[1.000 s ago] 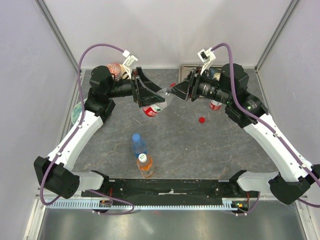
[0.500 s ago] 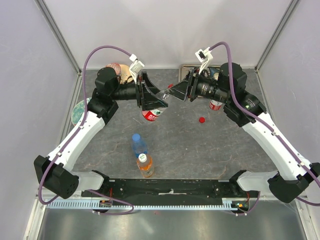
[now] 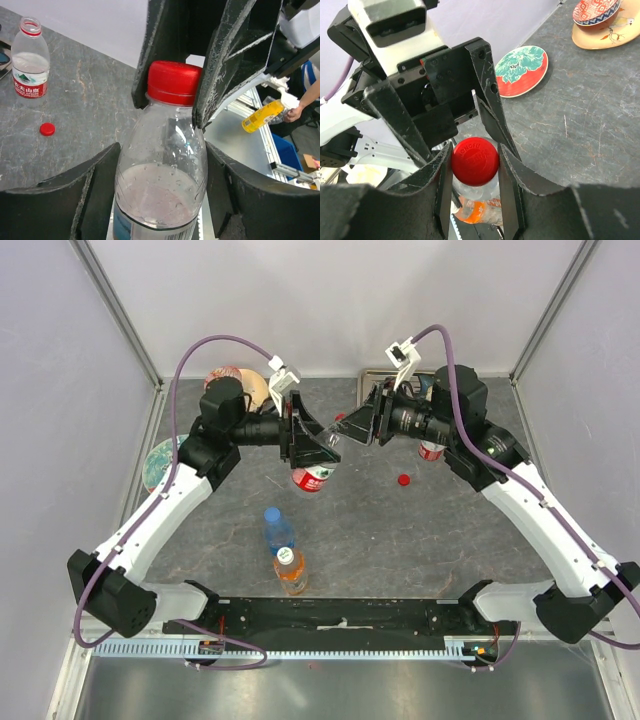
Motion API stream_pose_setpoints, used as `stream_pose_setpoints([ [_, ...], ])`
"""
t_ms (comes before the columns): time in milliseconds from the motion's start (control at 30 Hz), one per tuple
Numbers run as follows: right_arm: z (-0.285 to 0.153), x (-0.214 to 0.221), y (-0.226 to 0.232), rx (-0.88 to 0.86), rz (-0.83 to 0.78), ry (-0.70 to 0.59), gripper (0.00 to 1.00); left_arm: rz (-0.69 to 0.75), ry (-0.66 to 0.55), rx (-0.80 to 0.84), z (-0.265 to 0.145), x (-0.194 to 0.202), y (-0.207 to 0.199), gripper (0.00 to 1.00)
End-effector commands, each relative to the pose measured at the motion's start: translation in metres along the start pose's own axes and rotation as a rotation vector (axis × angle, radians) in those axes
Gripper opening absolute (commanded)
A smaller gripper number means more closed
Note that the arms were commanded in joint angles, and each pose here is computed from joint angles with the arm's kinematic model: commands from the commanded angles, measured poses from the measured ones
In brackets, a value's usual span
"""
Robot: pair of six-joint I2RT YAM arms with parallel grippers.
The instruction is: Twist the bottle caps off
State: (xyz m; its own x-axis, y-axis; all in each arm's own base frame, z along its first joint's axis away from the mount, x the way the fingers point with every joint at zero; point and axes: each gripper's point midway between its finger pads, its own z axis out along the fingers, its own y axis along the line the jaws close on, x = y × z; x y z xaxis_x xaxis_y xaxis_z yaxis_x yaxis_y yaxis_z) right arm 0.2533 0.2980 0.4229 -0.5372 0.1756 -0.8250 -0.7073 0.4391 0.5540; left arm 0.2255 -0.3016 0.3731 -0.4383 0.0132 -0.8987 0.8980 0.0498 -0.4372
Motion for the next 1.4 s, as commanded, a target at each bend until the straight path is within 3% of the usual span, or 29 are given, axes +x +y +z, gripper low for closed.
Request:
stream_pose_setpoints([
  [0,-0.002,-0.037,0.026,-0.079,-0.031,-0.111,0.00,0.109,0.042,0.051,0.003,0.008,-0.019,0.81],
  [100,-0.002,-0.038,0.028,-0.087,-0.026,-0.115,0.00,0.118,0.035,0.032,0.002,0.008,-0.018,0.93],
  [267,-0.003,-0.040,0.030,-0.095,-0.025,-0.121,0.00,0.127,0.031,0.022,0.001,0.009,-0.018,0.93],
  [467,-0.006,-0.040,0.030,-0.089,-0.031,-0.129,0.00,0.144,0.024,0.023,0.000,0.007,-0.019,0.76],
  [800,-0.009,-0.036,0.027,-0.081,-0.032,-0.128,0.00,0.170,-0.017,-0.009,-0.001,-0.002,-0.019,0.73],
  [933,-0.010,-0.034,0.026,-0.078,-0.033,-0.127,0.00,0.176,-0.024,-0.011,-0.001,-0.002,-0.017,0.53],
  [1000,-0.011,-0.034,0.027,-0.078,-0.038,-0.130,0.21,0.169,-0.020,-0.016,0.000,0.001,-0.015,0.52],
  [1033,-0.013,-0.036,0.029,-0.080,-0.044,-0.137,0.43,0.171,-0.022,-0.020,0.000,0.001,-0.015,0.51],
  [1100,-0.014,-0.040,0.030,-0.075,-0.050,-0.148,0.67,0.174,-0.027,-0.041,0.000,0.001,-0.011,0.51],
  [1200,-0.019,-0.051,0.032,-0.051,-0.058,-0.179,0.82,0.183,-0.043,-0.096,-0.001,-0.002,-0.001,0.50],
  [1367,-0.028,-0.073,0.014,0.099,-0.055,-0.276,0.88,0.264,-0.069,-0.284,0.001,-0.008,0.022,0.53],
])
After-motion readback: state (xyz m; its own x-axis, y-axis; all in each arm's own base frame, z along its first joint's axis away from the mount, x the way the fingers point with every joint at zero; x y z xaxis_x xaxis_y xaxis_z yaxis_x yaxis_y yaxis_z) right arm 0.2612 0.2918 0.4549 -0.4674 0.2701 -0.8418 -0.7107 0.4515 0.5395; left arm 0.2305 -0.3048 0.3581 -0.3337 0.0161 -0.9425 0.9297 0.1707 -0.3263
